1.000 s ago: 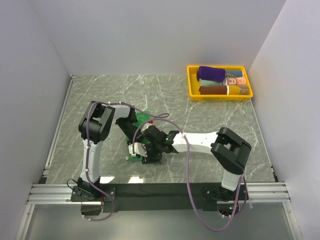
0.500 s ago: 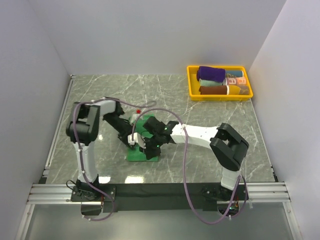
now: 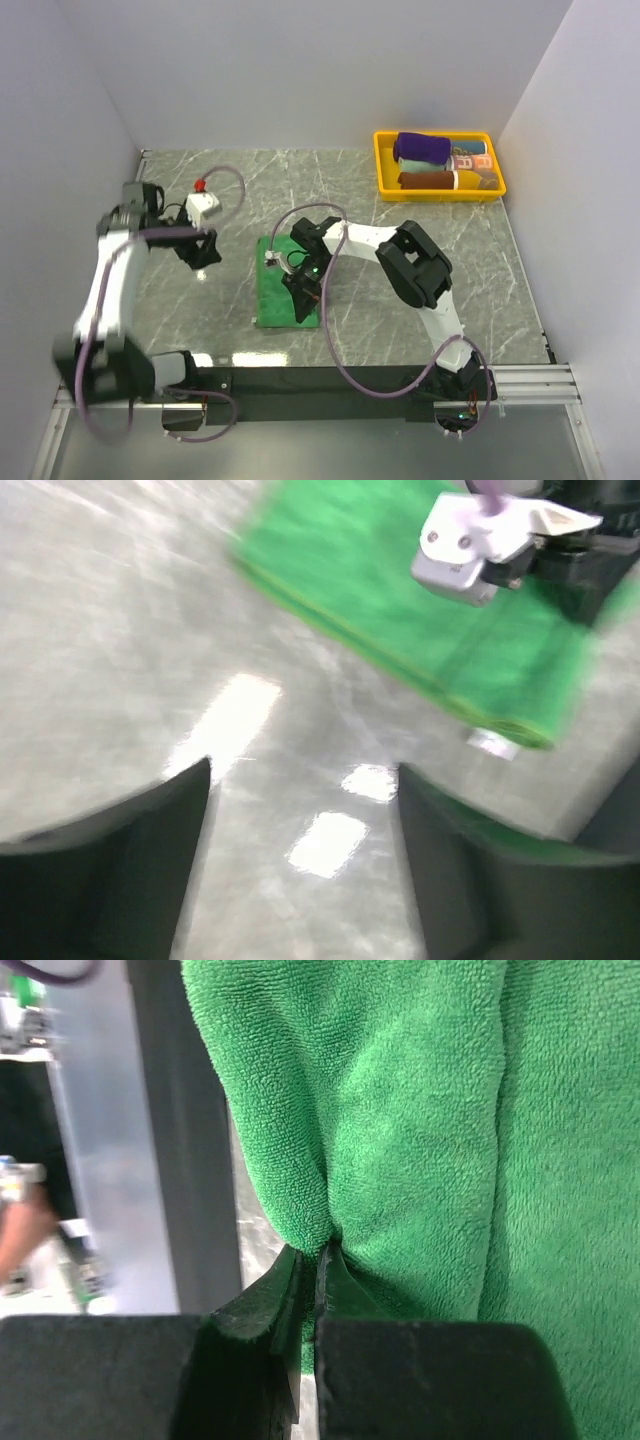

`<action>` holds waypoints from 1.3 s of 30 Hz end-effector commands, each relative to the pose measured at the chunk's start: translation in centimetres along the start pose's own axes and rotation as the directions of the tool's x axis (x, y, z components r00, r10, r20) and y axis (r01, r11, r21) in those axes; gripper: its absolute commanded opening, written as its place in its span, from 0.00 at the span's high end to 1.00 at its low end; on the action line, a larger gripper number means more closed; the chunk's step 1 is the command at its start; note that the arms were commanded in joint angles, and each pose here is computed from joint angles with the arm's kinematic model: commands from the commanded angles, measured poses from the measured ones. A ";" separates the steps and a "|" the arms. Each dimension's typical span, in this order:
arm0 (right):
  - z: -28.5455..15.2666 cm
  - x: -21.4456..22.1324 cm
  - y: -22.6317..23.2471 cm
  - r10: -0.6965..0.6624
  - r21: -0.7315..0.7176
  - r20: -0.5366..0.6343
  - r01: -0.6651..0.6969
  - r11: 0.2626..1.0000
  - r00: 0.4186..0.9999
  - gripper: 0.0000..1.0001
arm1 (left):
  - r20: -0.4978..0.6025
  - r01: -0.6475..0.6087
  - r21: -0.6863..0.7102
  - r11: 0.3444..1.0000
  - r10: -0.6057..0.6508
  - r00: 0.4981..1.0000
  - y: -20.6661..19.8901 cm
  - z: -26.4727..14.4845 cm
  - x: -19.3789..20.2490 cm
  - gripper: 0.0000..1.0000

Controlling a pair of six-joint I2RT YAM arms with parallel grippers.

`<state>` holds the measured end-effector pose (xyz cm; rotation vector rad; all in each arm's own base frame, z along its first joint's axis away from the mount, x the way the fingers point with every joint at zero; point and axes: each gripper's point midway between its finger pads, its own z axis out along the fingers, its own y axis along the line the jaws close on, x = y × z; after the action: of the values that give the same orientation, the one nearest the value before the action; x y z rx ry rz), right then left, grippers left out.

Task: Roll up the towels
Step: Roll the towel

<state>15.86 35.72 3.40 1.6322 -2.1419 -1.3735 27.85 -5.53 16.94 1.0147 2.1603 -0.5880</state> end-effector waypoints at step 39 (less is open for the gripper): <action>1.4 1.2 -2.2 0.420 -0.290 -0.077 -0.424 0.858 0.904 1.00 | -0.078 -0.735 0.076 0.674 0.739 0.669 -16.9 14.7 5.3 0.52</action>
<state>16.06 36.16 3.17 0.9080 -1.9667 -1.5175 16.16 -21.46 5.25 1.8695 1.6153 -0.2209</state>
